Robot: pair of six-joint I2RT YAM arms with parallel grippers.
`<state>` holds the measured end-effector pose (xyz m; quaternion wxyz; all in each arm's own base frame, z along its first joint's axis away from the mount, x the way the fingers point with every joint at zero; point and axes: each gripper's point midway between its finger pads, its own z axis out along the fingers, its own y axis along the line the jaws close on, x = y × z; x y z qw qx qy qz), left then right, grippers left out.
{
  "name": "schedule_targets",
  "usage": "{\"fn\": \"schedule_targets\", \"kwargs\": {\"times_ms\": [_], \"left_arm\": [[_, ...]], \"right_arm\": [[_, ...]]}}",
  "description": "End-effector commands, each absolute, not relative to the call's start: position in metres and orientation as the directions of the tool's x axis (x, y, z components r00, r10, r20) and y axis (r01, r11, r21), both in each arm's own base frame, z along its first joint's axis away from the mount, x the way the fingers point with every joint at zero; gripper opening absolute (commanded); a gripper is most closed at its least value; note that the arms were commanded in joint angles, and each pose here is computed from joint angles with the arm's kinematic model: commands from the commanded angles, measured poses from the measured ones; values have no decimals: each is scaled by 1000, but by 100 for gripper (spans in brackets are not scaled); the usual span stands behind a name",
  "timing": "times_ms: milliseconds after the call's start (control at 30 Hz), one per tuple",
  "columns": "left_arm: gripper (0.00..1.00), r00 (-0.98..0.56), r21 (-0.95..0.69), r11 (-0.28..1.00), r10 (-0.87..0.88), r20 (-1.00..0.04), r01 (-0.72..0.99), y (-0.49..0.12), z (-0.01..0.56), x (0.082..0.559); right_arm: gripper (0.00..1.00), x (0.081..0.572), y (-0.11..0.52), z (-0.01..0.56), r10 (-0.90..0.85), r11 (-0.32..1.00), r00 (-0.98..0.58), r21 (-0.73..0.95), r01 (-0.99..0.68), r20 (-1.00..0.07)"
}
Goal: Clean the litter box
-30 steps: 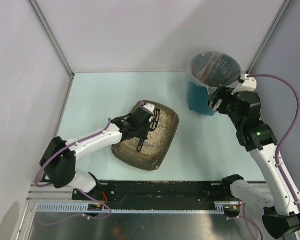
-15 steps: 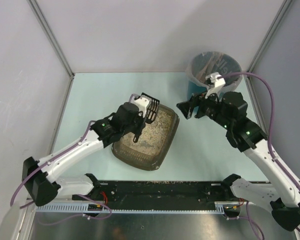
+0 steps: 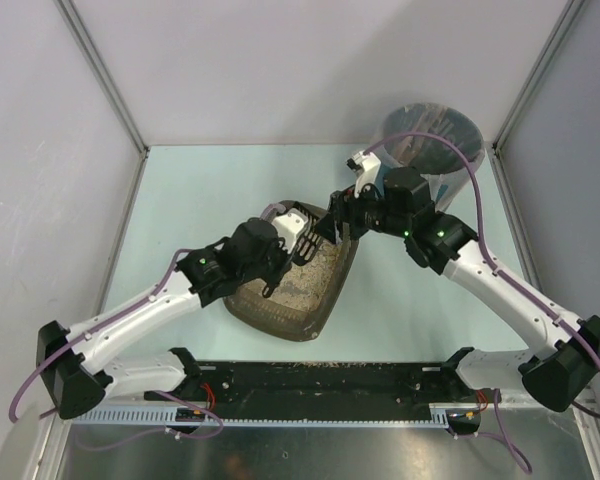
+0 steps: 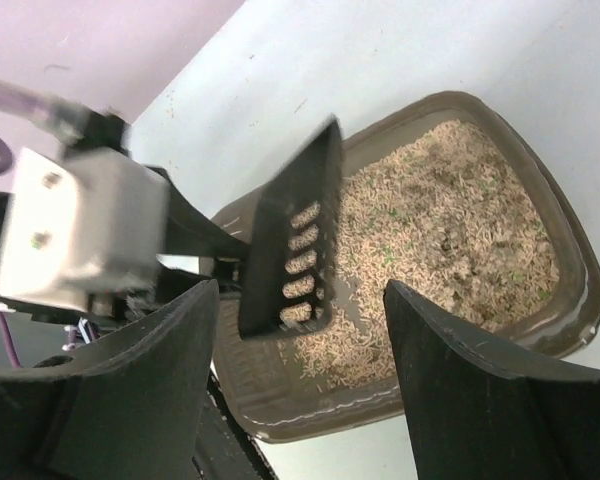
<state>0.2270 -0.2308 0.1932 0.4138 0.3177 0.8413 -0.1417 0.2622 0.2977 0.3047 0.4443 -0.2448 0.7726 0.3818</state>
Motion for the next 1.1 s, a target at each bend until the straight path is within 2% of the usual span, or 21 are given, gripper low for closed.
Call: {"fn": "schedule_targets", "kwargs": {"times_ms": [0, 300, 433, 567, 667, 700, 767, 800, 867, 900, 933, 1000, 1067], "left_arm": [[0, -439, 55, 741, 454, -776, 669, -237, 191, 228], [0, -390, 65, 686, 486, -782, 724, -257, 199, 219], [0, -383, 61, 670, 493, -781, 740, -261, 198, 214], [0, -379, 58, 671, 485, -788, 739, -259, 201, 211], [0, -378, 60, 680, 476, -794, 731, -255, 202, 211], [0, -378, 58, 681, 473, -796, 730, -255, 203, 210], [0, -384, 50, 687, 463, -799, 725, -253, 203, 209], [1, -387, 49, 692, 460, -799, 721, -252, 202, 209], [15, -401, 34, 710, 435, -806, 703, -249, 203, 208], [45, -406, 37, 728, 423, -810, 684, -246, 204, 210], [60, -419, 18, 744, 395, -817, 668, -245, 207, 211], [83, -421, -11, 761, 347, -838, 649, -241, 215, 210], [94, -440, -82, 769, 272, -856, 634, -238, 227, 206]], "right_arm": [[71, 267, 305, 334, -28, 590, -396, 304, -748, -918], [65, 293, 298, 302, -77, 699, -418, 250, -670, -905], [64, 295, 309, 295, -96, 663, -421, 257, -703, -902], [57, 292, 320, 287, -111, 617, -443, 288, -732, -890], [42, 286, 325, 277, -137, 589, -469, 309, -747, -872], [29, 285, 325, 275, -143, 586, -476, 313, -747, -868], [13, 284, 324, 271, -155, 590, -487, 315, -744, -860], [0, 285, 324, 270, -154, 594, -490, 315, -740, -858], [0, 284, 323, 270, -145, 594, -499, 328, -734, -854], [0, 288, 320, 272, -128, 598, -506, 341, -725, -853], [0, 286, 320, 275, -115, 581, -518, 366, -727, -848], [0, 289, 317, 281, -64, 548, -548, 430, -718, -834], [0, 293, 315, 286, -28, 524, -550, 456, -719, -835]]}}
